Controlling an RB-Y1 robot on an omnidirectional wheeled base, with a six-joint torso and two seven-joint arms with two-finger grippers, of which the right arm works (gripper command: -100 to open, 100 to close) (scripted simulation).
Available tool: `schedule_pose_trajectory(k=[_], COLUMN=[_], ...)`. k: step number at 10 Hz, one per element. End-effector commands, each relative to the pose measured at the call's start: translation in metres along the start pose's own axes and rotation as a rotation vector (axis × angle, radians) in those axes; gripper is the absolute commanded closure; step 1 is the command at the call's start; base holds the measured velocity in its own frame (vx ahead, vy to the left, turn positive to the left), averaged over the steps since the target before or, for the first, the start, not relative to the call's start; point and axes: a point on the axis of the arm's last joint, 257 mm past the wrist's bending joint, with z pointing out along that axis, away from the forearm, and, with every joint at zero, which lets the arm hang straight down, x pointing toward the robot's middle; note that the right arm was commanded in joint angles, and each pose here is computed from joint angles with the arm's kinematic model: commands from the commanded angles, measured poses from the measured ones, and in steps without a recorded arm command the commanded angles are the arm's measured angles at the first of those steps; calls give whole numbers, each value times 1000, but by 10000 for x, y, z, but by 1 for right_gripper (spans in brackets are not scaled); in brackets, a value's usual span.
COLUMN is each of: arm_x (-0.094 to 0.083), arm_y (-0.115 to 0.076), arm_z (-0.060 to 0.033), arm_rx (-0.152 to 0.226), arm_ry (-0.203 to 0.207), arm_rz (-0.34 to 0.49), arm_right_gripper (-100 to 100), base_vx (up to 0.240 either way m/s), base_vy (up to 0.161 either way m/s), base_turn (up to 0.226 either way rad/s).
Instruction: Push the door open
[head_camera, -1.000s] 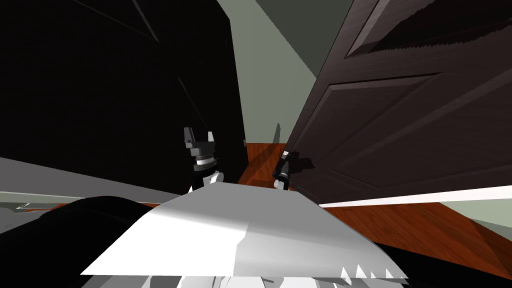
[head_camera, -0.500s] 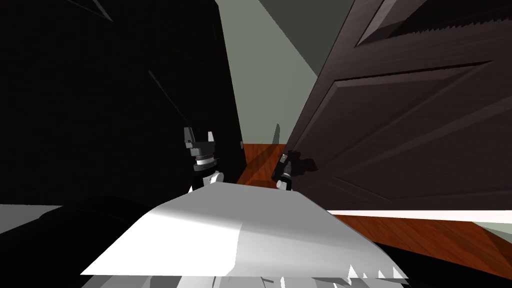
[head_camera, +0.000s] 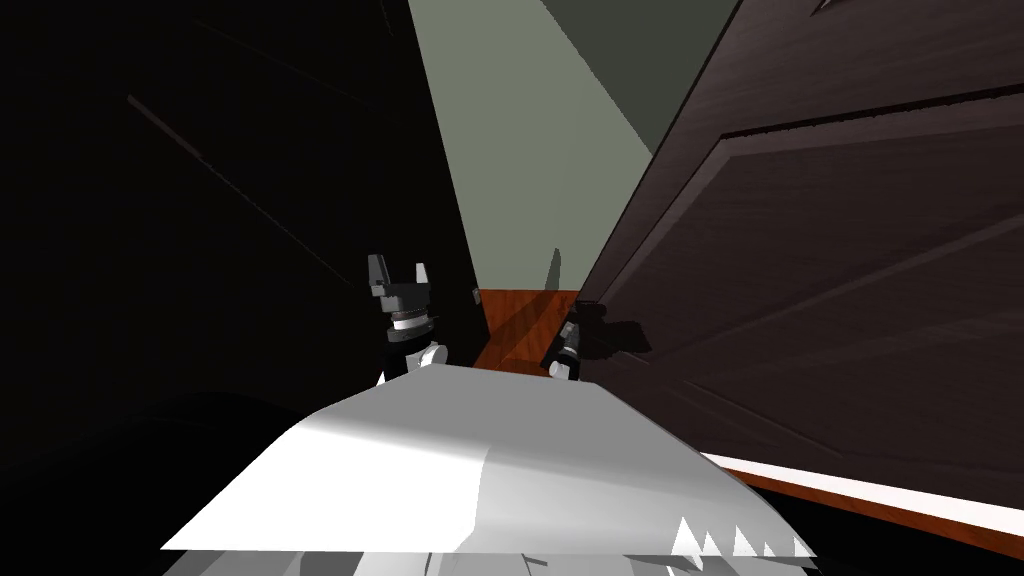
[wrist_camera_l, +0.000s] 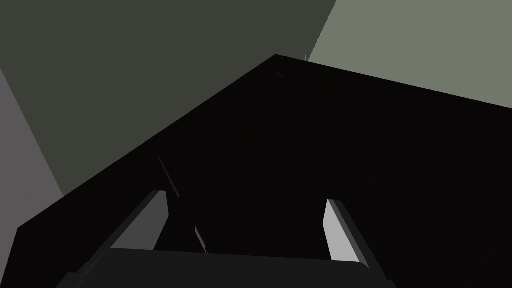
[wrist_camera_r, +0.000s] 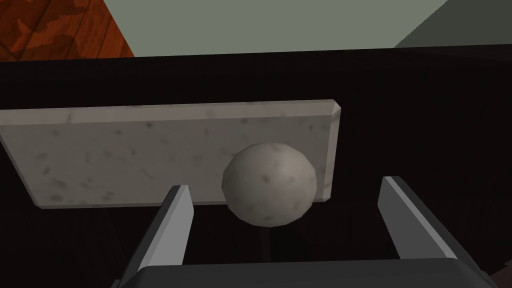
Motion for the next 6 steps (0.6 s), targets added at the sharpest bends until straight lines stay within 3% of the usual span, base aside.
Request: schedule_pose_trajectory(k=[1,2,6], arm_x=[0,0,0], arm_y=[0,0,0], arm_z=[0,0,0], arm_rx=[0,0,0], arm_ry=[0,0,0], arm_rz=[0,0,0], arm_right_gripper=[-100,100,100], base_vx=[66,-14,-13], base_vy=[-8,2,1], base_turn=[-15,14,3])
